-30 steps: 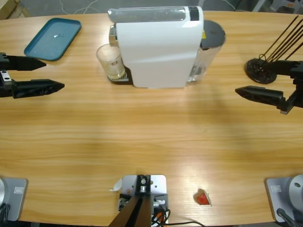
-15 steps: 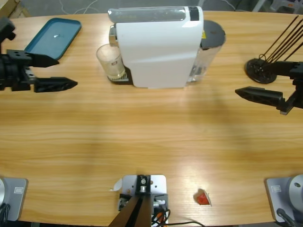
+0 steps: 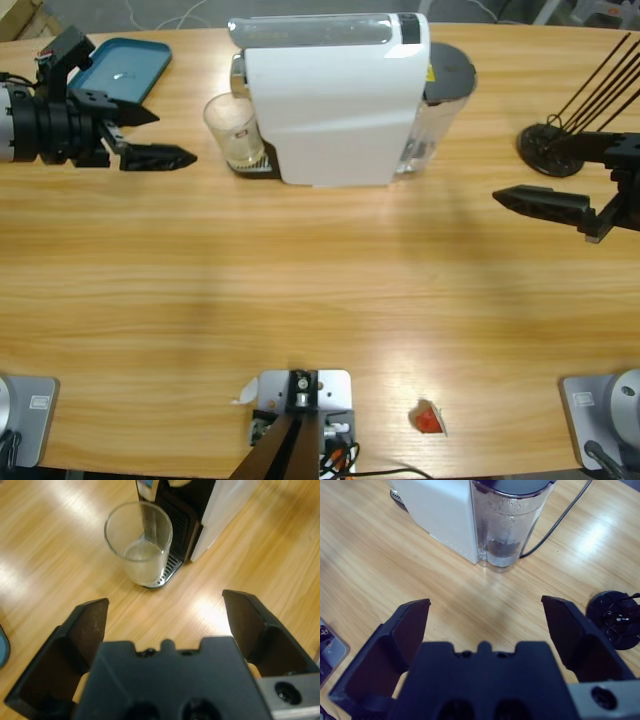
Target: Pour coffee
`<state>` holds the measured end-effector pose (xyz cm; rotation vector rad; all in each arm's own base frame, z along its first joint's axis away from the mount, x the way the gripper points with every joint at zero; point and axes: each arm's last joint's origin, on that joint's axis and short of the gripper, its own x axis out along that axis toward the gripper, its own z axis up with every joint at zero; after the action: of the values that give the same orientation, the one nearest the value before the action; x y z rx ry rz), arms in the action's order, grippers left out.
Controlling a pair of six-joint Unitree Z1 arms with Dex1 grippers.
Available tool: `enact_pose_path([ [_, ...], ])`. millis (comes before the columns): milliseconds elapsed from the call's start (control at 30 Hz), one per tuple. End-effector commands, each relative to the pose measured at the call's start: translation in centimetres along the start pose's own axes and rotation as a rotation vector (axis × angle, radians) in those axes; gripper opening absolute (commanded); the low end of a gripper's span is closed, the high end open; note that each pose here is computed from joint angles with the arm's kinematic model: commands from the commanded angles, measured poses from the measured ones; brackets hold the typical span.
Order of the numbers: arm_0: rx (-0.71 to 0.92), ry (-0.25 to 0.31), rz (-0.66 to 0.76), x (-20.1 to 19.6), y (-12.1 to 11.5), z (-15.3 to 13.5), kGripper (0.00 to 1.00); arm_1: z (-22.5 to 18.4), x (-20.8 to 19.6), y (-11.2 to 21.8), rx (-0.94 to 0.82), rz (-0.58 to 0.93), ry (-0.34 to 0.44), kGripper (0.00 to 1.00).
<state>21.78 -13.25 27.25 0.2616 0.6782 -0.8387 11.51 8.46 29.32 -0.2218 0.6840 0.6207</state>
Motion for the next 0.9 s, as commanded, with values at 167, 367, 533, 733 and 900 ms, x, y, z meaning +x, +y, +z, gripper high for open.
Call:
enact_pose_path([
  [167,0.039,0.034,-0.050,3.7,1.6,1.3,1.000,-0.8,1.6,-0.2,-0.002,-0.011,0.066,1.000],
  [367,0.055,0.041,-0.054,5.8,2.6,2.5,1.000,-0.7,2.1,-0.2,-0.002,-0.007,0.080,1.000],
  [533,0.076,0.051,-0.060,7.5,3.1,2.9,1.000,-0.8,2.2,-0.2,-0.001,-0.005,0.084,1.000],
  [733,0.085,0.042,-0.060,8.8,3.4,2.9,1.000,-0.7,2.5,-0.2,-0.001,0.000,0.096,1.000],
  [900,0.088,0.040,-0.062,9.7,3.7,2.9,1.000,-0.7,2.7,-0.2,0.000,0.004,0.103,1.000],
])
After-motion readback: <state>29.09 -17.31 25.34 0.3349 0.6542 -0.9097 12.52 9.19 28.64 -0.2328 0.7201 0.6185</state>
